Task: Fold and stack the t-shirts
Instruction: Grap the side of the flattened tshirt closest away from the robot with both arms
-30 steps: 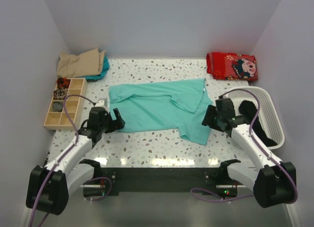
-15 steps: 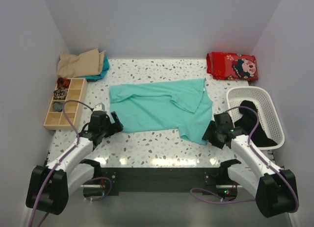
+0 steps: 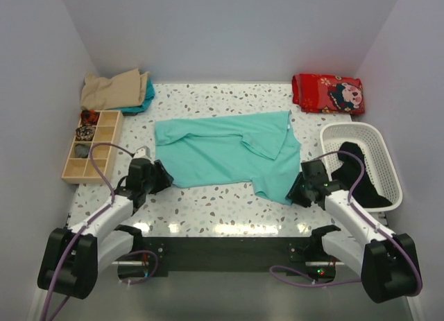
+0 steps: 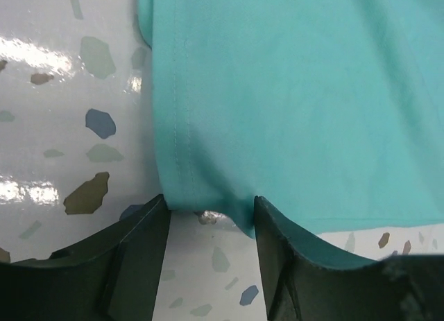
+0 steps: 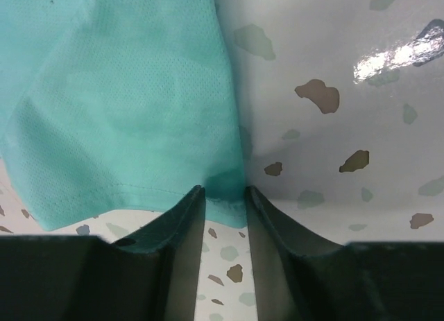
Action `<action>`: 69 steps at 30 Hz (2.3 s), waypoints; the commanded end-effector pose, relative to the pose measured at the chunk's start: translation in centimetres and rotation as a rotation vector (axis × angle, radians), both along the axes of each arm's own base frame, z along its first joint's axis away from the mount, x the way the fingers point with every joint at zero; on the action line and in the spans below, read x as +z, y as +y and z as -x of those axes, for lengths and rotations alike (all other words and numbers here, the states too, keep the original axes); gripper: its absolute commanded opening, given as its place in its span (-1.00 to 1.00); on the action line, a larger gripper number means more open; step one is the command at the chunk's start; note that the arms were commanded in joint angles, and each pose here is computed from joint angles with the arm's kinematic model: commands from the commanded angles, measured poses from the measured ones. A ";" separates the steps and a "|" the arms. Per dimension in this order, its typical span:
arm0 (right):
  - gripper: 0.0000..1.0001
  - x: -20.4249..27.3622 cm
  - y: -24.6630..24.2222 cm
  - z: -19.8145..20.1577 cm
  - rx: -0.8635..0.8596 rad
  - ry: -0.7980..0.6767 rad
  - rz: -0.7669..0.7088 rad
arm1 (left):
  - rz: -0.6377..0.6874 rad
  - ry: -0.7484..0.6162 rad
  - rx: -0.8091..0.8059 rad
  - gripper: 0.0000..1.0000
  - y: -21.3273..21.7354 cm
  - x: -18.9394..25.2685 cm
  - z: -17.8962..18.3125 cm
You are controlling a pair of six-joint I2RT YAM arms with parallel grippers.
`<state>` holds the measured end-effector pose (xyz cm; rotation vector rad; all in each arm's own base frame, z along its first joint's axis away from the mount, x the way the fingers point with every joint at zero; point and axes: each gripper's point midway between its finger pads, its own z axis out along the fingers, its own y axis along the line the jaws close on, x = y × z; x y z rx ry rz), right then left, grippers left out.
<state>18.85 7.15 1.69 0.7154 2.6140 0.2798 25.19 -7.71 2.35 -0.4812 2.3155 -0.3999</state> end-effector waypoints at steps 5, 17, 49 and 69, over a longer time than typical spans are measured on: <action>-1.00 0.1 0.4 1.2 0.004 -0.001 -0.030 | 0.083 0.055 -0.068 -0.37 -1.5 -0.8 3.0; -1.00 5.7 -0.1 -2.2 0.047 -0.158 0.033 | 0.036 -0.006 -0.063 -1.00 -1.1 3.2 0.8; -0.91 4.9 -0.1 -3.0 0.076 -0.143 0.056 | -0.095 0.054 0.095 -0.45 2.1 -0.4 -0.1; -0.92 5.4 -0.1 -3.0 0.087 -0.148 0.057 | -0.118 0.017 0.112 -0.07 2.7 1.3 -0.2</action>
